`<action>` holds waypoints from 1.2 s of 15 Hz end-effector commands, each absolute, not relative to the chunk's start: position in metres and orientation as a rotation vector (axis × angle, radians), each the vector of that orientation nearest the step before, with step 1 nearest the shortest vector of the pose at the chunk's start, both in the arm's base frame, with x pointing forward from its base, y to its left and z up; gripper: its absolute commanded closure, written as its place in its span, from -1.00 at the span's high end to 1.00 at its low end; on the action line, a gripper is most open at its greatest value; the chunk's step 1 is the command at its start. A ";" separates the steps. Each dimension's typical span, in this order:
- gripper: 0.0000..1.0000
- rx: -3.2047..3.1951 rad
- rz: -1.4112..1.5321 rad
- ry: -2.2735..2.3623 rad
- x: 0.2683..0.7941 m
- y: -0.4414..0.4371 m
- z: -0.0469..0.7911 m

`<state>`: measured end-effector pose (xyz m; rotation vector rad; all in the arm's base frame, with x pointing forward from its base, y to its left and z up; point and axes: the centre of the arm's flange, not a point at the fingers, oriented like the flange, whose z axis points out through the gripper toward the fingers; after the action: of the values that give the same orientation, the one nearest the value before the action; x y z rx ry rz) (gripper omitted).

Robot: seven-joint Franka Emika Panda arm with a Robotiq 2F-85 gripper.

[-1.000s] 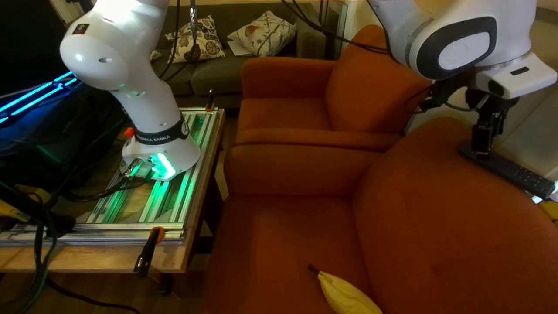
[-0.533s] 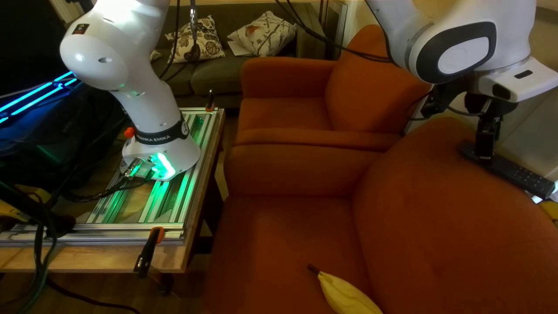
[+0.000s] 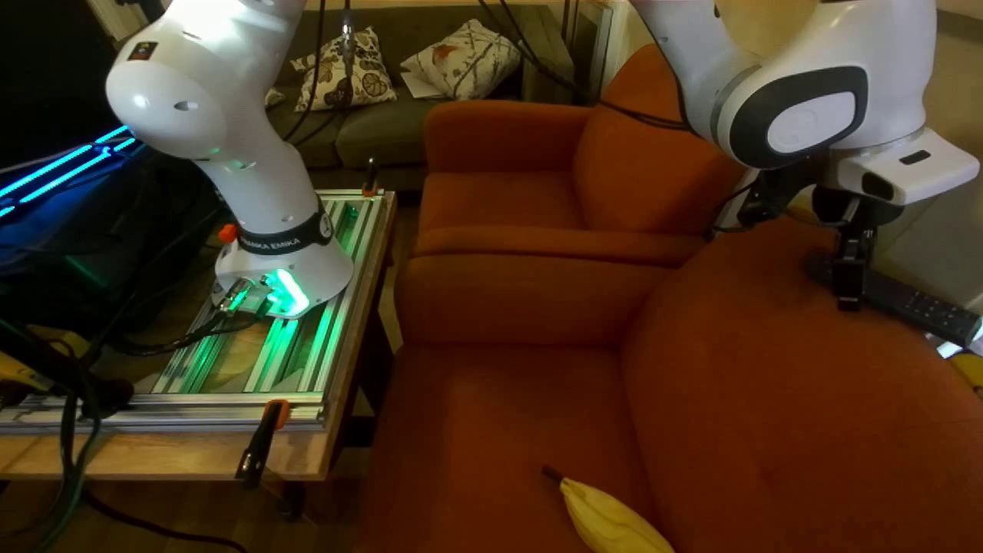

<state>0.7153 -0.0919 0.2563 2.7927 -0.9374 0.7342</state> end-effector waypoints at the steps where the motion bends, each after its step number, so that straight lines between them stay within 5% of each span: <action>1: 0.02 2.784 0.743 -0.920 0.724 -0.093 0.253; 5: -0.48 2.785 0.747 -0.919 0.723 -0.094 0.260; 18: -0.51 2.827 0.671 -0.824 0.653 -0.071 0.291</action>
<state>0.6927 -0.0824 0.2709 2.8141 -0.8602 0.6847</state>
